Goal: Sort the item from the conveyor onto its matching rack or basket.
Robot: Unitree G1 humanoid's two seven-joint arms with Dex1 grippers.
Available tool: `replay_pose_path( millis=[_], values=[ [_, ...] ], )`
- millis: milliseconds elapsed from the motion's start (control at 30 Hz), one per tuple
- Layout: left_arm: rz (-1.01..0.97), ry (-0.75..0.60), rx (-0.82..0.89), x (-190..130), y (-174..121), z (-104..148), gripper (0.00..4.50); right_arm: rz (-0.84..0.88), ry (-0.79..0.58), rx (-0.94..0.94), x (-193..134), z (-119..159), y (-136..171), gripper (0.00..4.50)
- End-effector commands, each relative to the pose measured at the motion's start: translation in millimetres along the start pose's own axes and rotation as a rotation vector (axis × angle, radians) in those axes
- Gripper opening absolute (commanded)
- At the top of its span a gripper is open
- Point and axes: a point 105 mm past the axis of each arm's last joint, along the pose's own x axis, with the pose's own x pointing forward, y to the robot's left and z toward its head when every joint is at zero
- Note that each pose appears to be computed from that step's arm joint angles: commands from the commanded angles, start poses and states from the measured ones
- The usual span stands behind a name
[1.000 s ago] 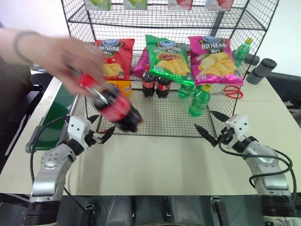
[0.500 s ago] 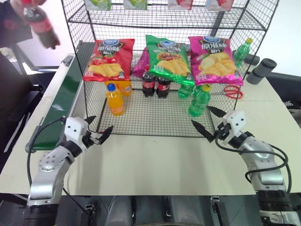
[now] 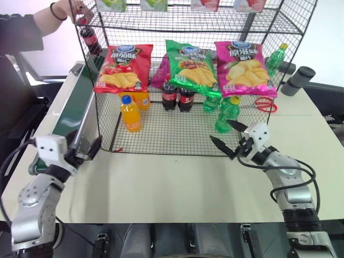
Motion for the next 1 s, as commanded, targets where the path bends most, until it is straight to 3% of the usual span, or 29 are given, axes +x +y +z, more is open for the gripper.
replay_pose_path(
  millis=[33,400,633,800,1000],
  values=[
    [0.104,-0.062,-0.031,-3,21,10,4.50,0.004,-0.041,-0.027,5,10,-1,4.46],
    [0.190,-0.059,-0.044,7,31,2,4.50,-0.003,-0.061,-0.034,7,13,-3,4.46],
    [0.376,-0.018,0.030,4,58,-3,4.50,-0.011,-0.064,-0.033,8,13,-7,4.46],
    [0.305,-0.027,-0.028,-3,50,-3,4.50,0.016,-0.067,-0.033,13,15,-4,4.46],
    [0.357,-0.028,0.059,-8,58,-2,4.50,0.030,-0.072,-0.033,16,15,-1,4.46]
  ],
)
